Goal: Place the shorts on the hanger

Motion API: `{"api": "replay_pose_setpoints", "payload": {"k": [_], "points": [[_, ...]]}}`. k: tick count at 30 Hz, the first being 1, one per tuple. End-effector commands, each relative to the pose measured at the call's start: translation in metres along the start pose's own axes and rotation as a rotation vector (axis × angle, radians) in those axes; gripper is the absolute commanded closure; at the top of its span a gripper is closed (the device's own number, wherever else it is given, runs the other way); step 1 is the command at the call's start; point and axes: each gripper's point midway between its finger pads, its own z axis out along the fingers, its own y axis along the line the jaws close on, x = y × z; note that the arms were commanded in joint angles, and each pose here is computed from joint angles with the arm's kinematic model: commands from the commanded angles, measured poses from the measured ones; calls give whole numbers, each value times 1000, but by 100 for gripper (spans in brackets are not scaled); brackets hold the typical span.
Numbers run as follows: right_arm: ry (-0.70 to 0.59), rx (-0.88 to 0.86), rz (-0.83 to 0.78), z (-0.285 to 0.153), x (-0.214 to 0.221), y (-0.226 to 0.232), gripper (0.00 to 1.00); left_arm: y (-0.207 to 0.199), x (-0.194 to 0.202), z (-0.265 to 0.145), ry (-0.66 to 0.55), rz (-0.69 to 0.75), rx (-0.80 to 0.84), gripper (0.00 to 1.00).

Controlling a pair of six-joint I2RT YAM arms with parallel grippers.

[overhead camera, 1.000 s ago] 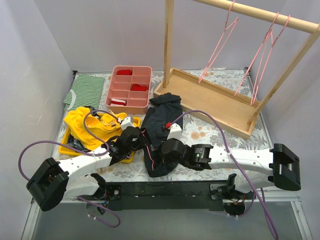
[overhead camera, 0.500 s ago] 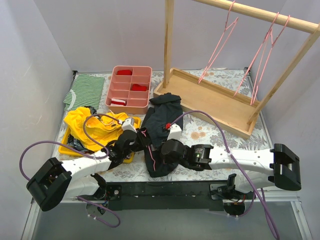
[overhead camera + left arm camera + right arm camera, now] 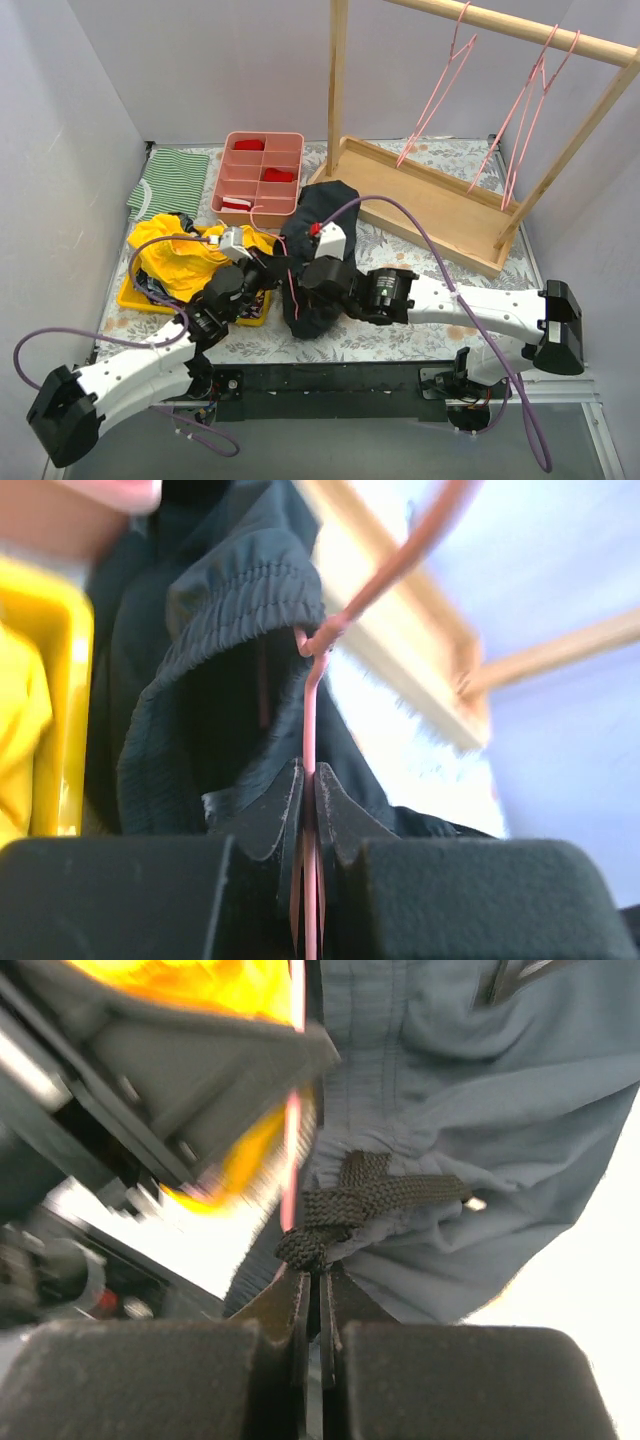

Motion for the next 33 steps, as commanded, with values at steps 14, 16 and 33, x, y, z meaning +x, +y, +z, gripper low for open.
{"api": "replay_pose_setpoints", "payload": {"k": [14,16,33], "points": [[-270,35,-58,-25,-175,30,99,-77,-112,-39,-241,108,70,100],[-309,26,-49,-34,-193,36,99,-86,-120,-43,-249,115,80,100],[-389,-258,-128,-148,-197,130,99,-133,-172,-40,-180,194,-69,100]]}}
